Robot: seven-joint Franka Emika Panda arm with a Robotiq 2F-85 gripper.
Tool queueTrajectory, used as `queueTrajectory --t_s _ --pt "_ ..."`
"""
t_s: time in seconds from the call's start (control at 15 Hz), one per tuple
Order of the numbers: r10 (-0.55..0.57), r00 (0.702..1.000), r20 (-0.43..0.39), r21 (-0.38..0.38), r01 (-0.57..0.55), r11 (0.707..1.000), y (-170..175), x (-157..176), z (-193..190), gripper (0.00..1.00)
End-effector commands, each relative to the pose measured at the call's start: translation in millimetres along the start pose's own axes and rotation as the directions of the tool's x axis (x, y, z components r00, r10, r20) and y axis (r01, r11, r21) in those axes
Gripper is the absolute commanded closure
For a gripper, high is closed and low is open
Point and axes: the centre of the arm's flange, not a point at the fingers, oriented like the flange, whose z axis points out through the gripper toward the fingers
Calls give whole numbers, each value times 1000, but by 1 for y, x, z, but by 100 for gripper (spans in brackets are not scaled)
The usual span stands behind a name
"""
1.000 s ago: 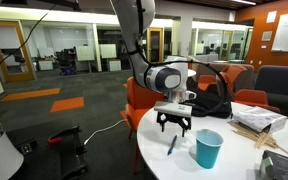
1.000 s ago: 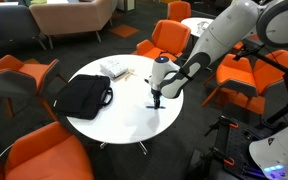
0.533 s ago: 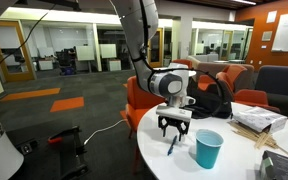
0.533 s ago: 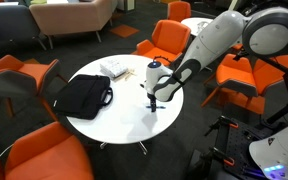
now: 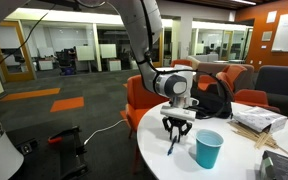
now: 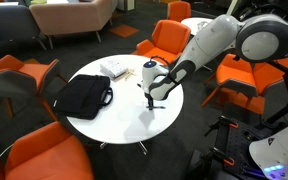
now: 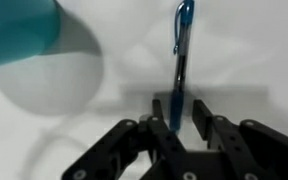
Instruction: Put the pen into the cup.
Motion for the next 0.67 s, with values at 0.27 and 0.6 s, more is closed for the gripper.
queueTrajectory --t_s 0.27,0.6 --pt "1 998 -56 12 0 1000 0 -2 -22 100" --pt "-18 952 -306 48 35 998 4 -16 -91 100"
